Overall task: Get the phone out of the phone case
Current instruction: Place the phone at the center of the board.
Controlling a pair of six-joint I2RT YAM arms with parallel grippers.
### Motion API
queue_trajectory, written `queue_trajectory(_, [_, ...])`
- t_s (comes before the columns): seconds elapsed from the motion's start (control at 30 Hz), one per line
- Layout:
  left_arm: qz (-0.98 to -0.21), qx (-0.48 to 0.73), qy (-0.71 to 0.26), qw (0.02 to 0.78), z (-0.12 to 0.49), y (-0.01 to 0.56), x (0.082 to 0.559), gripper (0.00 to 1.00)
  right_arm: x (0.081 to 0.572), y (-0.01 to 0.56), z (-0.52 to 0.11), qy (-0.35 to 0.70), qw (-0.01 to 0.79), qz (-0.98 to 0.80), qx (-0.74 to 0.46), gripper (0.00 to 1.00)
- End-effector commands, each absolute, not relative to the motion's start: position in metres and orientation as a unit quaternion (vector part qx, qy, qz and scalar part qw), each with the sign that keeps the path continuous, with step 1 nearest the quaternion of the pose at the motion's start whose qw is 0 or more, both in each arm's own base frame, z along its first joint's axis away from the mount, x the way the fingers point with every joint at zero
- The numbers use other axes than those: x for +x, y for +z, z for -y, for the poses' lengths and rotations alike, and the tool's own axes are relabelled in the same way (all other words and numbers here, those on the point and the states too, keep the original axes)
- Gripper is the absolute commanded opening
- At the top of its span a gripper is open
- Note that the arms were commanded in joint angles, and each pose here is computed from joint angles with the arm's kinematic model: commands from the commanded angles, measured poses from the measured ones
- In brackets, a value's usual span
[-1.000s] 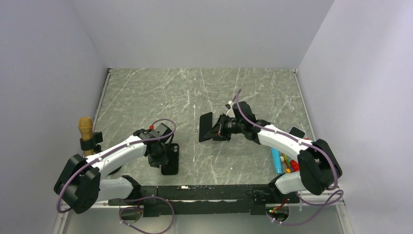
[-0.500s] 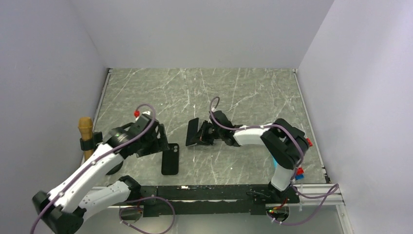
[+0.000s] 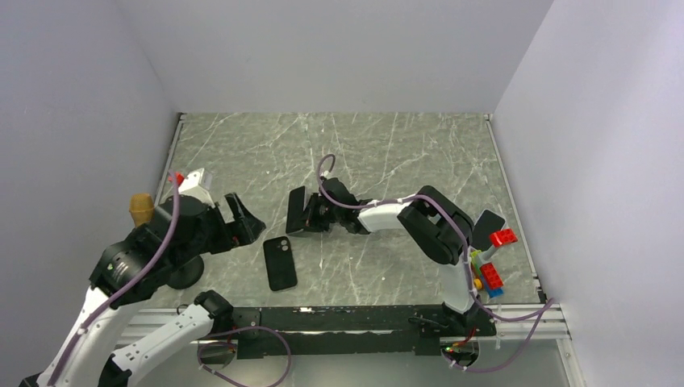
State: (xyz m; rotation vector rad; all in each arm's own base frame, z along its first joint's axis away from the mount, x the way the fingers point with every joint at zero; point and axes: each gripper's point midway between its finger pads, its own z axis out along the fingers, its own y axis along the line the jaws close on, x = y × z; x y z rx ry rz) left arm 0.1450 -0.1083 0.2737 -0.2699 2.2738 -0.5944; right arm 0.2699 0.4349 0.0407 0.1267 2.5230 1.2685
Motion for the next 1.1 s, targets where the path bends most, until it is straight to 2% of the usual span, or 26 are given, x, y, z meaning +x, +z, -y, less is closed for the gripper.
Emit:
queue_trajectory(0.0, [-0.867,-0.078,-0.224,0.437,0.097,0.297,0.151,0.99,0.294,0.073,-0.458,0.467,0.210,-0.859,-0.003,0.00])
queue_trajectory(0.13, [-0.862,-0.060,-0.224,0.451,0.099,0.295,0.155,1.00,0.292,0.065,-0.485,0.493,0.174,-0.852,-0.045,0.00])
queue_trajectory(0.3, [-0.864,0.005,-0.227,0.450,0.110,0.298,0.154,0.99,0.281,0.047,-0.501,0.514,0.128,-0.847,-0.038,0.02])
queue_trajectory(0.43, [-0.862,0.066,-0.206,0.457,0.110,0.308,0.156,0.99,0.285,0.027,-0.500,0.486,0.119,-0.866,-0.023,0.18])
queue_trajectory(0.53, [-0.862,0.094,-0.190,0.461,0.110,0.309,0.160,0.99,0.294,0.013,-0.489,0.418,0.122,-0.900,-0.009,0.30])
queue_trajectory(0.7, [-0.855,0.118,-0.187,0.468,0.116,0.306,0.167,0.99,0.295,0.011,-0.453,0.319,0.134,-0.938,0.004,0.62])
queue_trajectory(0.83, [-0.846,0.122,-0.204,0.476,0.123,0.311,0.169,0.99,0.299,0.031,-0.430,0.262,0.152,-0.953,-0.021,0.81])
queue_trajectory(0.87, [-0.845,0.124,-0.205,0.478,0.124,0.313,0.170,0.99,0.298,0.036,-0.423,0.247,0.153,-0.956,-0.027,0.96])
queue_trajectory(0.9, [-0.843,0.126,-0.203,0.482,0.124,0.315,0.171,0.99,0.299,0.043,-0.415,0.233,0.155,-0.959,-0.031,1.00])
queue_trajectory(1.07, [-0.841,0.125,-0.195,0.489,0.121,0.324,0.172,0.99,0.312,0.080,-0.372,0.192,0.207,-0.959,-0.031,1.00])
